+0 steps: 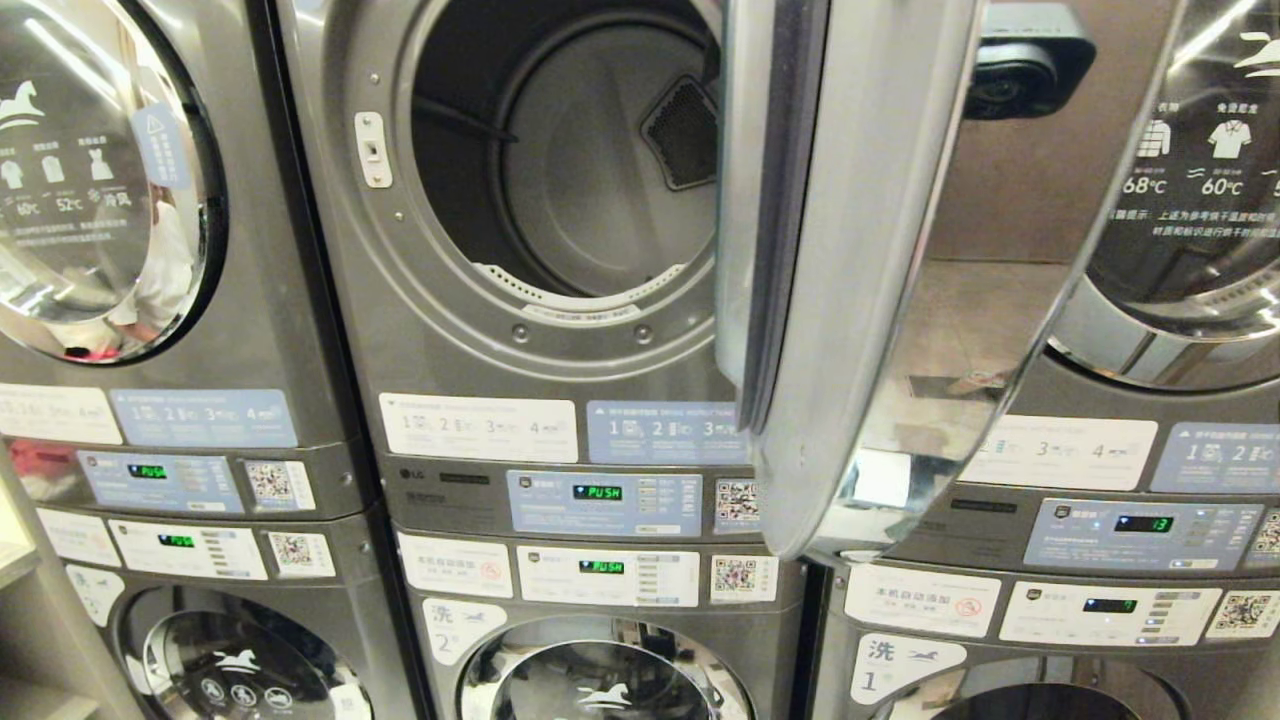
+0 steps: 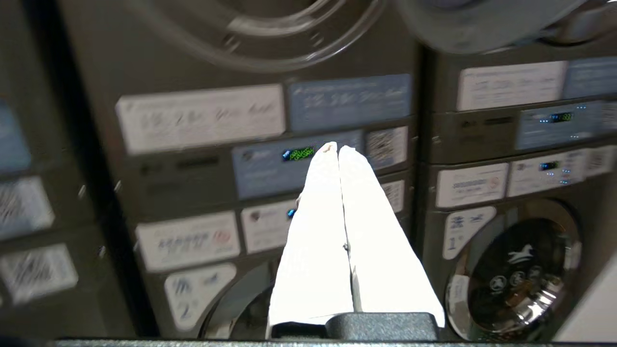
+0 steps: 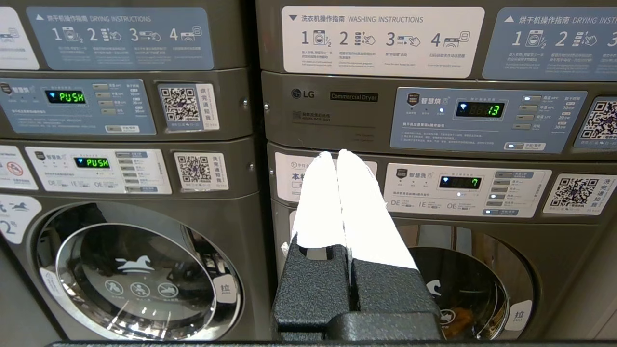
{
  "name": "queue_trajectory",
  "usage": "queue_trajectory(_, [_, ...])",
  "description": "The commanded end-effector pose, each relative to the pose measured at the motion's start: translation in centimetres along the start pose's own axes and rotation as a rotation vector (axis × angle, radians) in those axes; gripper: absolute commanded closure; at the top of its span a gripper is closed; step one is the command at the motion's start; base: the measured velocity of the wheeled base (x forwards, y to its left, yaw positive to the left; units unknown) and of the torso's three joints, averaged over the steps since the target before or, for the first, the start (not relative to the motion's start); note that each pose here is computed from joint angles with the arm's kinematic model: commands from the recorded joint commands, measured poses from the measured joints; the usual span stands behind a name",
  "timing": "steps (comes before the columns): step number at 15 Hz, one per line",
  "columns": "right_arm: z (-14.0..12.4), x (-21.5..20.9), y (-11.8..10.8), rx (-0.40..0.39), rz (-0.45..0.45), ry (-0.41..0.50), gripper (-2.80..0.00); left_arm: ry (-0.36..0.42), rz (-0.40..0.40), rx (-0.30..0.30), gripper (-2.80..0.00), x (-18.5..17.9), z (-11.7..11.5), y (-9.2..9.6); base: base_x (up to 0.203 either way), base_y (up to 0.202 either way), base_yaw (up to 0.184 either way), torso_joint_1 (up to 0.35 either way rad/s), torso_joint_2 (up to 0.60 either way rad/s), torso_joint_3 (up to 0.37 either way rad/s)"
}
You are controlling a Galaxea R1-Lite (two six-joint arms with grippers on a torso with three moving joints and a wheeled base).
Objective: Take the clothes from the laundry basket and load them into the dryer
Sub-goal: Open the dryer
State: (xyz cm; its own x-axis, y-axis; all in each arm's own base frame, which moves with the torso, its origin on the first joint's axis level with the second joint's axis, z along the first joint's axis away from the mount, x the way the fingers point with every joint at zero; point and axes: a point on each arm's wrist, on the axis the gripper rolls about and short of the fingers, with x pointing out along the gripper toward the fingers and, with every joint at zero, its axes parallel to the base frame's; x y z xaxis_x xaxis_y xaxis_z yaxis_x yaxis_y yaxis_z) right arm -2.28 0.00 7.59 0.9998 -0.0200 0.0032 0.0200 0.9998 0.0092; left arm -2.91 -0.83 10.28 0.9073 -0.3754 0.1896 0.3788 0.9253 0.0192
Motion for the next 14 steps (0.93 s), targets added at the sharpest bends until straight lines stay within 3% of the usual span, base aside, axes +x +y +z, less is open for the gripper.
queue_trajectory(1, [0.0, 0.0, 0.0, 0.0, 0.0, -0.003, 0.0, -0.032, -0.119, 0.023, 0.0, 0.0, 2.2, -0.4, 0.0, 0.0, 0.0, 0.0, 0.0, 0.0])
queue_trajectory(3, [0.0, 0.0, 0.0, 0.0, 0.0, -0.003, 0.0, 0.022, -0.249, -0.008, 0.0, 1.5, 5.2, -0.3, 0.0, 0.0, 0.0, 0.0, 0.0, 0.0])
queue_trajectory(5, [0.0, 0.0, 0.0, 0.0, 0.0, -0.001, 0.0, 0.099, -0.34, -0.07, 0.0, 5.2, 9.5, 0.9, 0.0, 0.0, 0.0, 0.0, 0.0, 0.0])
queue_trajectory(9, [0.0, 0.0, 0.0, 0.0, 0.0, -0.003, 0.0, 0.104, -0.626, -0.13, 0.0, 15.6, 17.9, 2.1, 0.0, 0.0, 0.0, 0.0, 0.0, 0.0])
queue_trajectory(12, [0.0, 0.0, 0.0, 0.0, 0.0, -0.002, 0.0, 0.064, -0.777, -0.123, 0.0, 21.7, 20.4, 1.0, 0.0, 0.0, 0.0, 0.0, 0.0, 0.0])
queue_trajectory(14, [0.0, 0.0, 0.0, -0.001, 0.0, -0.001, 0.0, 0.046, -0.815, -0.121, 0.0, 23.1, 20.8, 0.1, 0.0, 0.0, 0.0, 0.0, 0.0, 0.0])
